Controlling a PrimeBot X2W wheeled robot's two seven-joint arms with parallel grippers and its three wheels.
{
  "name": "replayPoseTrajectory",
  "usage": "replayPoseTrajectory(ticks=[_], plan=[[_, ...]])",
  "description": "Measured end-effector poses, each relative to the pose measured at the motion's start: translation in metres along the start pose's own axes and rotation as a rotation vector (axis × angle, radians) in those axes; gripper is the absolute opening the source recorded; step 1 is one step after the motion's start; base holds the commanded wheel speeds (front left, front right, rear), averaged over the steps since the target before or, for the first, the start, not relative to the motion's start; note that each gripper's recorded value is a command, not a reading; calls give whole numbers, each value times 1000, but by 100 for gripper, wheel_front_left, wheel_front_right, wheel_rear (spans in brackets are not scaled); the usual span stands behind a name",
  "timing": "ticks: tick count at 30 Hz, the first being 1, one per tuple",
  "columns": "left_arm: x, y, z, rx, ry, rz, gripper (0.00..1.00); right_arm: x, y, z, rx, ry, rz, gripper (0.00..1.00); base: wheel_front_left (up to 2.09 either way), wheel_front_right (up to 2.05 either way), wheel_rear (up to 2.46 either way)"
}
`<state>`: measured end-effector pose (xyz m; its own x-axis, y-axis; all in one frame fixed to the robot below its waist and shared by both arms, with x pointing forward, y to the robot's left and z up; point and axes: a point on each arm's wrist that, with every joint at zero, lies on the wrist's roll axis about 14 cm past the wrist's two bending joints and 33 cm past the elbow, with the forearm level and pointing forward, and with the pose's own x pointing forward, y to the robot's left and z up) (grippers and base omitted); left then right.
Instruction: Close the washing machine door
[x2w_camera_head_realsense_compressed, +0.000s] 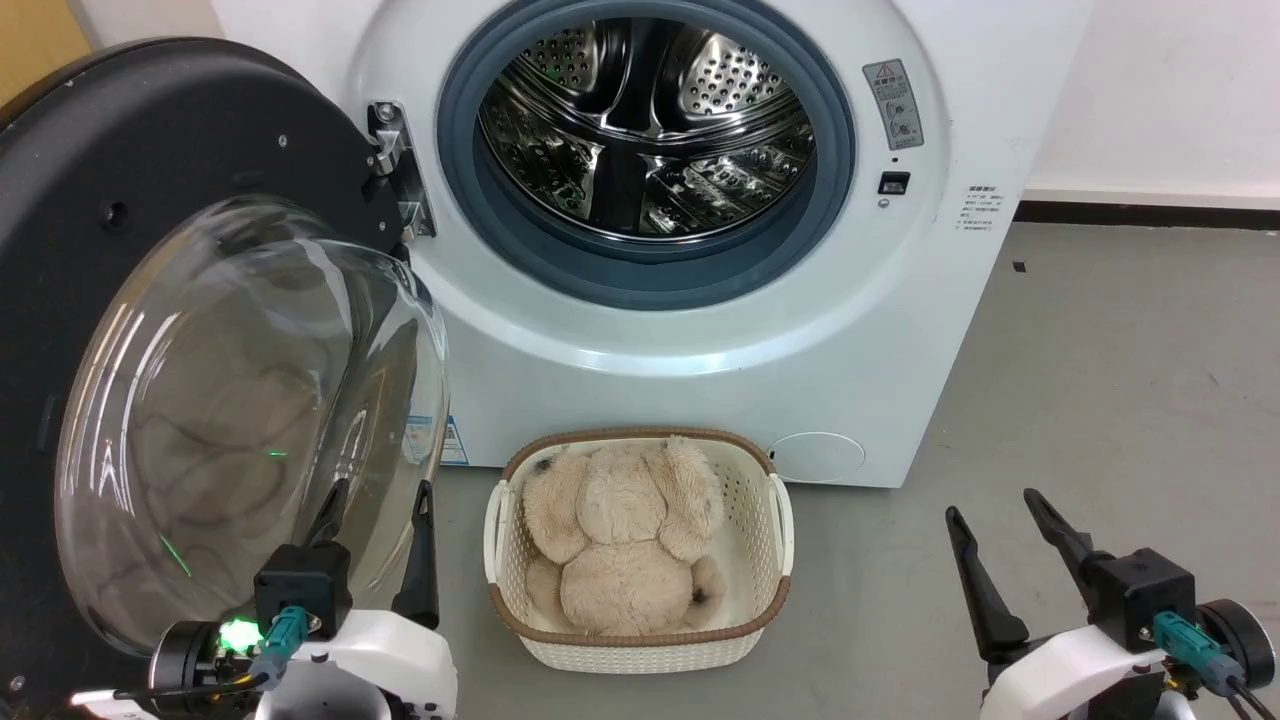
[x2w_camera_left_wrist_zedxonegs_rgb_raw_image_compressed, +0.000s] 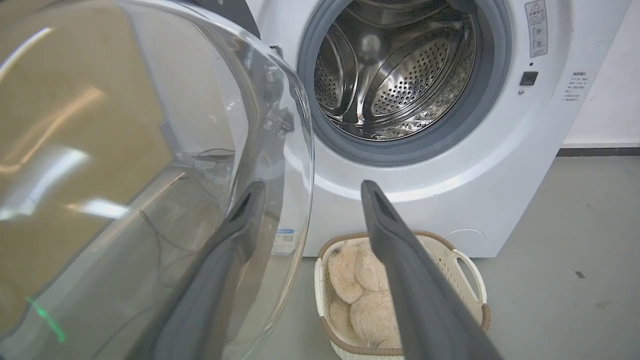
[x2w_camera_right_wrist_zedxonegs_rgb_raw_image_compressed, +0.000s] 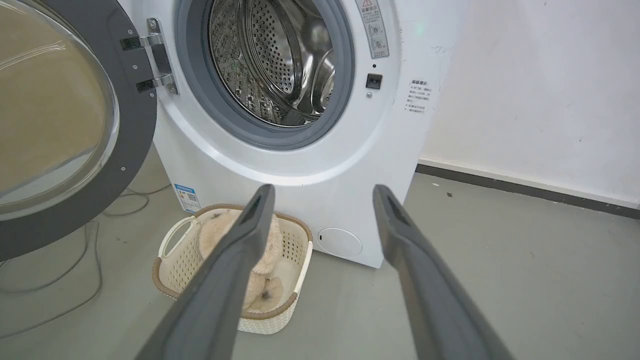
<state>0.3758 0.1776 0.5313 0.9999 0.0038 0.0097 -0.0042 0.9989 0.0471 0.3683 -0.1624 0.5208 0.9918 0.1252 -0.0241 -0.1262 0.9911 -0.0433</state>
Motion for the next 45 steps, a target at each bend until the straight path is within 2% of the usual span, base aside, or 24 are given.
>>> replayPoseTrajectory(ticks=[4, 5, 6, 7, 23, 45], plan=[[0, 0, 0, 0, -5, 6, 100, 0, -2, 0, 1, -3, -5, 100, 0, 0, 0], [0, 0, 1, 0, -8, 7, 94, 0, -2, 1, 4, -8, -6, 100, 0, 0, 0], [0, 0, 1, 0, -9, 9, 42, 0, -3, 1, 7, -9, -8, 100, 0, 0, 0], [0, 0, 1, 0, -9, 11, 0, 0, -3, 1, 9, -10, -9, 100, 0, 0, 0], [2, 2, 19, 5, -84, 28, 0, 4, -6, 5, 26, -43, -15, 100, 0, 0, 0], [1, 29, 112, 43, -381, 83, 0, 25, 12, 9, 46, -82, 43, 100, 0, 0, 0]])
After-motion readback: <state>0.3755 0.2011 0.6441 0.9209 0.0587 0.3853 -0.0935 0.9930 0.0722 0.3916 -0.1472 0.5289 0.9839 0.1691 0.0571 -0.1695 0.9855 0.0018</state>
